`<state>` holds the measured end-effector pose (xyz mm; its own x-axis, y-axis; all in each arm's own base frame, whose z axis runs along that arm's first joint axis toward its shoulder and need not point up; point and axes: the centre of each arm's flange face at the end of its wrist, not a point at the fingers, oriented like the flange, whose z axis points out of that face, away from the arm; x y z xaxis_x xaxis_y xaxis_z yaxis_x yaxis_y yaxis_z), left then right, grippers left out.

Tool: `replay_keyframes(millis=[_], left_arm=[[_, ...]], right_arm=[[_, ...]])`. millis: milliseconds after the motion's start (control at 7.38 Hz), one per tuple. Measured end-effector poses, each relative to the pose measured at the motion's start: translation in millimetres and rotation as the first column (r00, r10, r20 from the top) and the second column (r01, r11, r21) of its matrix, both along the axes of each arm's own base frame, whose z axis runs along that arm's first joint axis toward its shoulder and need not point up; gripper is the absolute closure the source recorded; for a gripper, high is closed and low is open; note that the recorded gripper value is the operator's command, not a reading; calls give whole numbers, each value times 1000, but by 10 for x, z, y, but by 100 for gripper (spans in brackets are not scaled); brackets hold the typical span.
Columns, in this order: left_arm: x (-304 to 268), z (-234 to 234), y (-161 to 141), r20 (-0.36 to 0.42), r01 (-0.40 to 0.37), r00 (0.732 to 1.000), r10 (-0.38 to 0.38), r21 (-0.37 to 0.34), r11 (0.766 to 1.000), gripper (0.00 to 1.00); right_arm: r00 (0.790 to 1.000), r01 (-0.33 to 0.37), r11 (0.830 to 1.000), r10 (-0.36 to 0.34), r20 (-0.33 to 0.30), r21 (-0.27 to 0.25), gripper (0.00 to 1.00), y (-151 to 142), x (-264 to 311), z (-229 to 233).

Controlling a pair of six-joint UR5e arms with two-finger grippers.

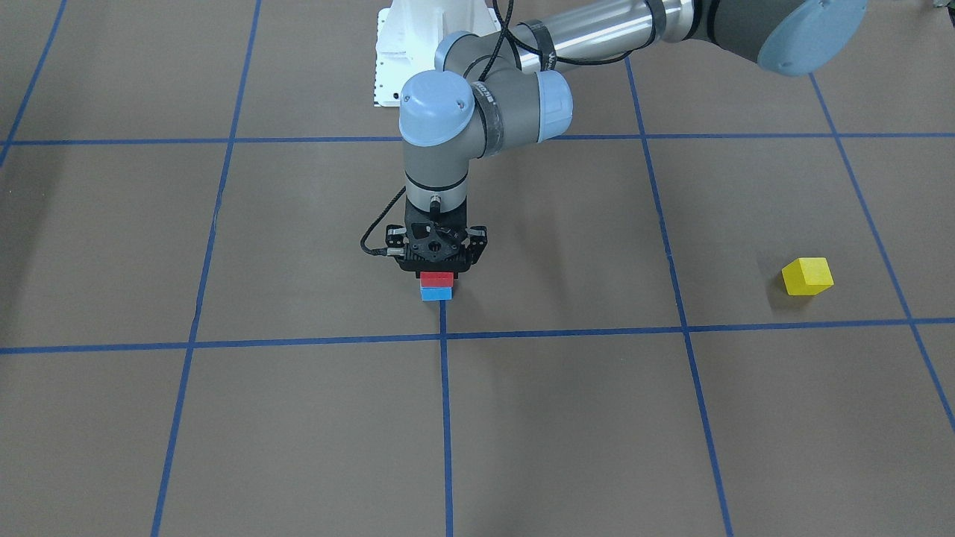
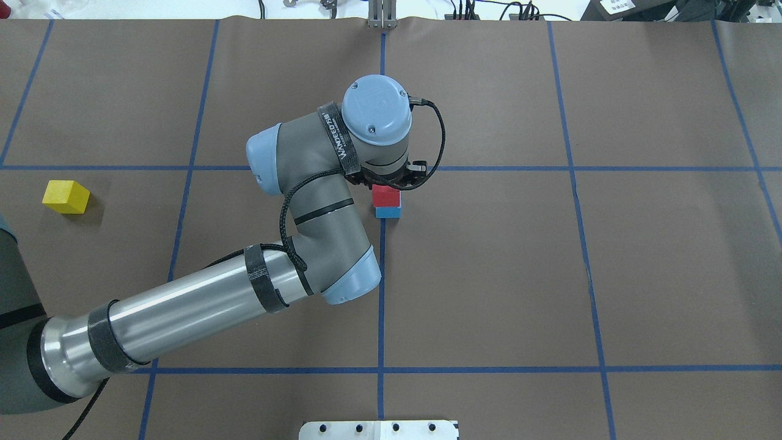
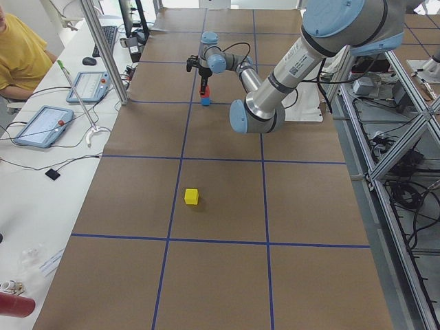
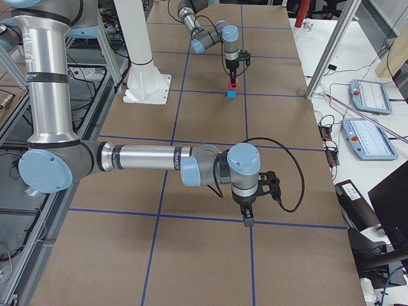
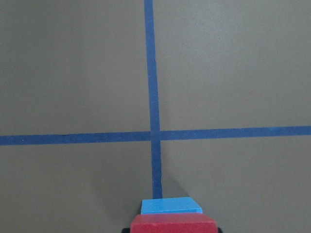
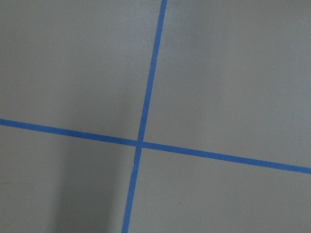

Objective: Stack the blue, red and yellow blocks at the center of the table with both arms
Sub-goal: 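Lower the red cube onto the blue cube and open the left gripper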

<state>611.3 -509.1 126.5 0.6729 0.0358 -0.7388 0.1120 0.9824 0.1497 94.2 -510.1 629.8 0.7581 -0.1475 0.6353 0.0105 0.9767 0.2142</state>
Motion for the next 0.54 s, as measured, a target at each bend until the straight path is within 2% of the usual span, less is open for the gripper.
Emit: replay_keyframes(millis=[271, 542], left_arm=[[3, 6, 4, 1, -1, 1000, 1, 0, 1000, 1], [-6, -9, 9, -2, -2, 1000, 2, 2, 1000, 1]], right_arm=[[1000, 0, 1000, 0, 0, 0, 0, 0, 0, 1], [1000, 0, 1000, 0, 1, 1, 0, -7, 0, -6]])
